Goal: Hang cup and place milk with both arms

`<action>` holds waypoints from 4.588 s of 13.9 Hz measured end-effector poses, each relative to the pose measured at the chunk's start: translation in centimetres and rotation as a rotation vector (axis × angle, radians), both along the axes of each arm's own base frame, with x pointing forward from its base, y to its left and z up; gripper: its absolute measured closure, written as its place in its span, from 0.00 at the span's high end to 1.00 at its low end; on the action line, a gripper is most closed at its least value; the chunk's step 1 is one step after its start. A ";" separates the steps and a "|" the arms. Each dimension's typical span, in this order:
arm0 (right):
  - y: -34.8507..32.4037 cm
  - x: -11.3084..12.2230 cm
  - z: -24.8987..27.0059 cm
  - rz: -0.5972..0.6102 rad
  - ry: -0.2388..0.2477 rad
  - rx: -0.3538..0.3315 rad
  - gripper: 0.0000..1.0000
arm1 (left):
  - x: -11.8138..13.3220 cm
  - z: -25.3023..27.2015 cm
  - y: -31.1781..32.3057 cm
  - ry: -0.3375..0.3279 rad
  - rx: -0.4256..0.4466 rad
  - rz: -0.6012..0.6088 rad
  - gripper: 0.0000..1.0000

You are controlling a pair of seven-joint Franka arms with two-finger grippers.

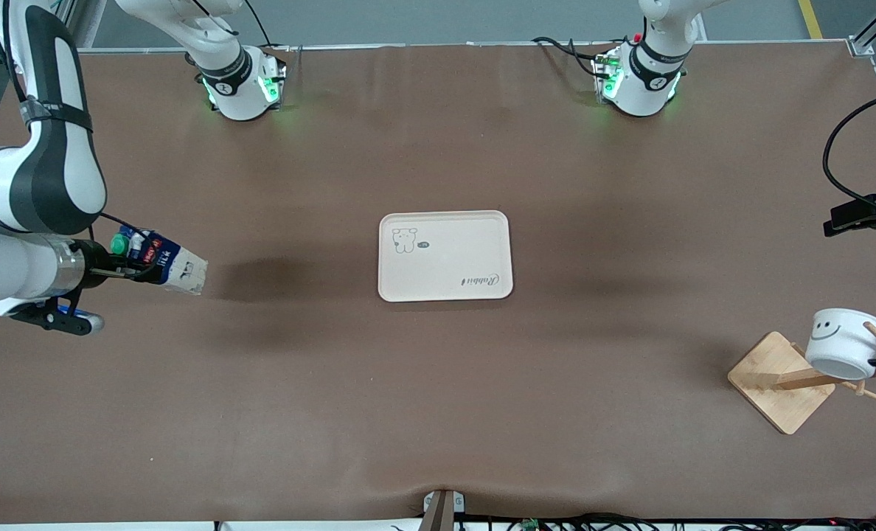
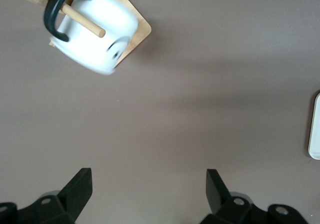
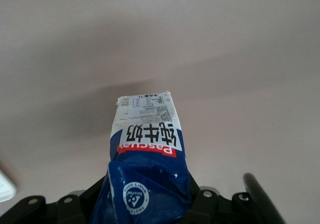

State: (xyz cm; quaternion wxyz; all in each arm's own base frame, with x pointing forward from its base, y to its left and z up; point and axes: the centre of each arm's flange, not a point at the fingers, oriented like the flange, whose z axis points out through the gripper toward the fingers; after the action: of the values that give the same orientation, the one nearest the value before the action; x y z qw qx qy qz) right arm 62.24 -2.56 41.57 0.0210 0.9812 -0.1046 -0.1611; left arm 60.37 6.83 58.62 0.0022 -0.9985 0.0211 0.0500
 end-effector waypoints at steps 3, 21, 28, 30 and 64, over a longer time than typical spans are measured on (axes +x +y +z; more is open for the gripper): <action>-4.2 -2.3 -3.9 0.070 -0.037 0.041 0.55 | 0.1 0.0 -0.8 -0.001 0.001 0.013 1.00; -4.5 -10.9 -11.3 0.120 0.013 0.015 0.67 | -1.9 3.2 -6.0 -0.090 0.074 0.021 1.00; -4.6 -11.3 -11.9 0.118 0.020 0.017 1.00 | -3.7 4.2 -6.9 -0.147 0.077 0.009 1.00; -4.6 -11.3 -11.9 0.118 0.019 0.017 1.00 | -4.1 3.5 -7.0 -0.156 0.060 0.021 1.00; 0.0 -0.4 13.8 0.205 -0.231 -0.024 1.00 | -4.7 3.0 -7.2 -0.120 0.041 0.032 1.00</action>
State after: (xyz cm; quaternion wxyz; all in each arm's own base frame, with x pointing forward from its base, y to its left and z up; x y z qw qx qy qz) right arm 61.84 -2.55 55.36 0.0370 0.9984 -0.0076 -0.0431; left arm 55.68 -0.40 61.66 0.0229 -0.9997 0.0040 -0.0094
